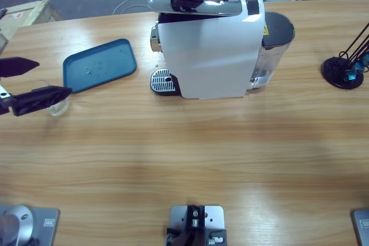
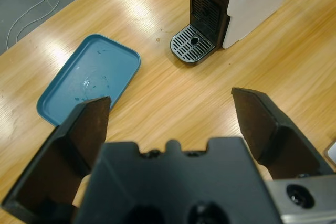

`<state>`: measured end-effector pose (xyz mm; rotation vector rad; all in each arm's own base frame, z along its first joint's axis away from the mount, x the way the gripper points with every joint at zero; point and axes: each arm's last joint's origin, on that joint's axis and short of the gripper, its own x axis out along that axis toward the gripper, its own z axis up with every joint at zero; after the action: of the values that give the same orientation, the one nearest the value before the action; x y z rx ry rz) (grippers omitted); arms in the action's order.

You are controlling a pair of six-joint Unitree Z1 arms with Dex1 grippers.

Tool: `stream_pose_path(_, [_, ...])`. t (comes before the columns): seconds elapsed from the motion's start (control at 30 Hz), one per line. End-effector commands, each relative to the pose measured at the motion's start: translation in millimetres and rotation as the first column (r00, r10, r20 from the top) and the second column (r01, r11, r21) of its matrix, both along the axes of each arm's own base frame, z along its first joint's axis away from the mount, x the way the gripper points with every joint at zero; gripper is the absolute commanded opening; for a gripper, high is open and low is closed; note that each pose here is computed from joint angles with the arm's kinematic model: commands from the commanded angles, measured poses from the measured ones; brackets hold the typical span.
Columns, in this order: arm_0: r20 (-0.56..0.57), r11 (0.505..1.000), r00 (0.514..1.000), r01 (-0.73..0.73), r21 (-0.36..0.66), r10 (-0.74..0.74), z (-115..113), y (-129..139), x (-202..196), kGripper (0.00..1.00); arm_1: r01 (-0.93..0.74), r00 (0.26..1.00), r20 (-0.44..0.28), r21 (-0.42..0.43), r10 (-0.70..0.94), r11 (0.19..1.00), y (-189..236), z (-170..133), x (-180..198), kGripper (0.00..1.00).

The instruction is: Pour coffee

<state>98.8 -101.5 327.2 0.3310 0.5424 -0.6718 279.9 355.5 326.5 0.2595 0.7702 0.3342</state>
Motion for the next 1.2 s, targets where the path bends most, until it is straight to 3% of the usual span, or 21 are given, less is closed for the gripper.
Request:
stream_pose_path(0.03, [-0.046, 0.999, 0.999, 0.018, 0.028, -0.016, -10.4, -2.6, -0.9, 0.991, -0.163, 0.94, -0.339, -0.319, 0.048, 0.934, 28.6, -161.5, -25.0, 0.0])
stream_pose_path(0.43, [-0.047, 0.999, 0.999, 0.019, 0.028, -0.017, -10.7, -2.4, -1.2, 0.991, -0.171, 0.931, -0.362, -0.331, 0.043, 0.928, 26.5, -164.0, -26.1, 0.0])
stream_pose_path(0.8, [-0.053, 0.999, 0.998, 0.019, 0.035, -0.017, -12.1, -4.3, 0.4, 0.991, -0.204, 0.902, -0.43, -0.351, 0.036, 0.914, 26.0, -175.5, -27.1, 0.0])
stream_pose_path(0.9, [-0.051, 0.999, 0.999, 0.019, 0.033, -0.017, -11.6, -4.2, 0.3, 0.991, -0.195, 0.931, -0.361, -0.389, 0.046, 0.9, 24.0, -162.5, -23.8, 0.0])
stream_pose_path(1.0, [-0.043, 0.999, 0.999, 0.016, 0.028, -0.014, -10.3, -2.9, -0.5, 0.991, -0.198, 0.972, -0.203, -0.416, 0.122, 0.888, 18.9, -108.9, -21.5, 0.015])
stream_pose_path(1.07, [-0.039, 1.0, 0.999, 0.014, 0.025, -0.013, -10.0, -2.0, -1.1, 0.991, -0.214, 0.975, -0.046, -0.424, 0.215, 0.88, 16.2, -44.3, -23.8, 0.782])
stream_pose_path(1.1, [-0.039, 1.0, 0.999, 0.014, 0.025, -0.013, -10.2, -2.1, -1.0, 0.991, -0.227, 0.964, 0.029, -0.421, 0.263, 0.878, 15.6, -11.8, -32.4, 0.974])
stream_pose_path(1.2, [-0.037, 1.0, 0.999, 0.014, 0.023, -0.013, -11.0, 0.0, -2.9, 0.991, -0.274, 0.894, 0.226, -0.407, 0.387, 0.871, 8.4, 77.0, -73.4, 1.0])
